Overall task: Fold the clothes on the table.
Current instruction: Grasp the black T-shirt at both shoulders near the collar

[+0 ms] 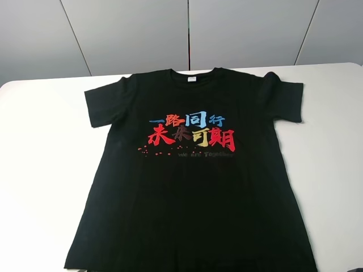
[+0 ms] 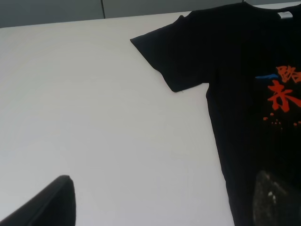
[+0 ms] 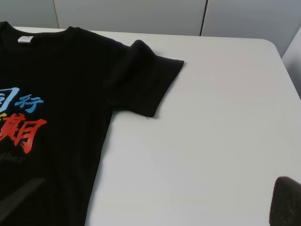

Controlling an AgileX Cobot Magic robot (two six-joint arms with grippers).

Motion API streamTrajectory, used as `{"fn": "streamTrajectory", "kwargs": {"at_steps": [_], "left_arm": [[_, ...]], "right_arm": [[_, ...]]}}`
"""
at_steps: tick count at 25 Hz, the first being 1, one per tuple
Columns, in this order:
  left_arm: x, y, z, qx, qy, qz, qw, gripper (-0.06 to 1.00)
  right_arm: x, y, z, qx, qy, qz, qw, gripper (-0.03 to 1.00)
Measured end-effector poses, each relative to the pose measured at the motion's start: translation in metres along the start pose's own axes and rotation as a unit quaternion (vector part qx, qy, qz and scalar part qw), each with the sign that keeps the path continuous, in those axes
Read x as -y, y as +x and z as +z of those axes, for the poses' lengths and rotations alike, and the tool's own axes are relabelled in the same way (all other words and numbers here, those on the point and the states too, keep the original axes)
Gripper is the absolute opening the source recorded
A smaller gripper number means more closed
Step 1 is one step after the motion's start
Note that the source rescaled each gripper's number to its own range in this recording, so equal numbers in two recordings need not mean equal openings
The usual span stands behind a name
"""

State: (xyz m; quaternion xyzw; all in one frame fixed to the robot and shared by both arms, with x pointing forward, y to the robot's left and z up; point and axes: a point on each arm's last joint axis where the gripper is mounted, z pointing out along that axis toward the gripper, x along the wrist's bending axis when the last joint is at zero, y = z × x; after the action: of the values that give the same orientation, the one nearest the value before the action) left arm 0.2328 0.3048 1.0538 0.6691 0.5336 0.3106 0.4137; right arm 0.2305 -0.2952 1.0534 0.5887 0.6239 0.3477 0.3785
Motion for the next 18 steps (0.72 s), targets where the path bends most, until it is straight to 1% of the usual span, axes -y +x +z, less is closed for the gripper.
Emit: {"fn": "streamTrajectory", "kwargs": {"at_steps": [18], "left_arm": [[0.0, 0.0, 0.0, 0.0, 0.0, 0.0, 1.0, 1.0]], "right_arm": [[0.0, 0.0, 0.0, 0.0, 0.0, 0.0, 1.0, 1.0]]}}
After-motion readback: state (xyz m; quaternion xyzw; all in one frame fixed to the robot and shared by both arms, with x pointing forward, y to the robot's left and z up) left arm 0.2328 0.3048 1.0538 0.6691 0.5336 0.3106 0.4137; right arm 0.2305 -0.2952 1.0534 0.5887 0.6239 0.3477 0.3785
